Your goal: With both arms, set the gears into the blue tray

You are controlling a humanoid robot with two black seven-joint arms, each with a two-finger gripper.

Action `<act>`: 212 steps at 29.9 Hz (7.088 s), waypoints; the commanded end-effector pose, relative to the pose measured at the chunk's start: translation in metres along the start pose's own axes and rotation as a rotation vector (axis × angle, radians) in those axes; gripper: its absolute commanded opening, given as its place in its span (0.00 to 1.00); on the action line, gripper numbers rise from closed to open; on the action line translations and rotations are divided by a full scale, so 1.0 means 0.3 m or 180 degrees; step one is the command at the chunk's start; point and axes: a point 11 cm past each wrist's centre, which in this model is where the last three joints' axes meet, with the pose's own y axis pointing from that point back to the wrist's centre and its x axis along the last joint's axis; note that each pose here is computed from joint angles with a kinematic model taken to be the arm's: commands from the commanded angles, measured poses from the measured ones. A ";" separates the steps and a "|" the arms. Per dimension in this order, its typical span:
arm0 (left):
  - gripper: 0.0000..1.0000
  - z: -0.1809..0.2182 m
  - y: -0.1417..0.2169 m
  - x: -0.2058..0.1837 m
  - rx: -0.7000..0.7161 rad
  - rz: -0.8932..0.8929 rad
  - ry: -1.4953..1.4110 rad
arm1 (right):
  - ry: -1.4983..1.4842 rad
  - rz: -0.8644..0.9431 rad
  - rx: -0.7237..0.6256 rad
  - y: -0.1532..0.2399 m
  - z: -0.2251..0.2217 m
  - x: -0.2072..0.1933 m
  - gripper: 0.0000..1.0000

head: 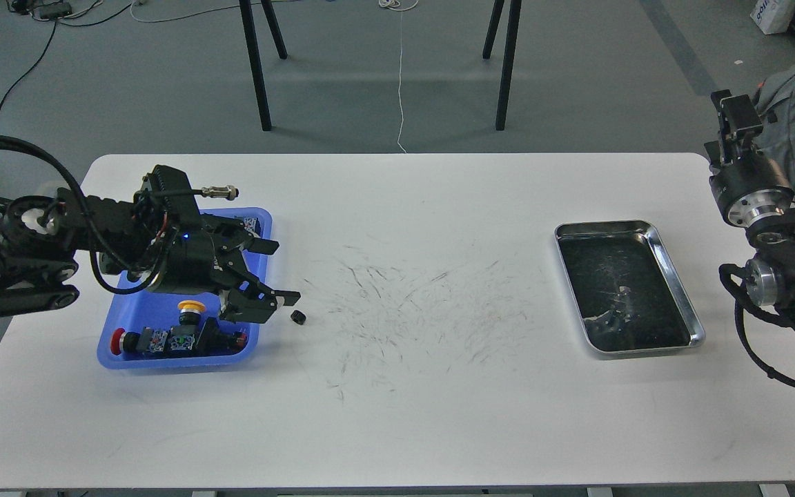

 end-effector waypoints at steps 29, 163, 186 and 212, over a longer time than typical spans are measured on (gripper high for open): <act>0.73 -0.036 -0.156 -0.037 -0.0299 -0.0751 -0.1267 | 0.0056 -0.0040 0.0008 -0.003 -0.001 -0.020 0.95; 0.11 -0.053 -0.301 -0.125 -0.0242 -0.0800 -0.1459 | -0.0317 -0.0286 -0.0236 0.057 0.129 -0.222 0.95; 0.11 -0.260 -0.079 -0.002 0.0734 0.0077 -0.0433 | -0.0307 -0.0276 -0.0223 0.052 0.123 -0.221 0.95; 0.12 -0.159 0.188 -0.492 0.1453 0.0665 0.2177 | -0.0288 -0.0363 -0.0198 0.048 0.113 -0.261 0.95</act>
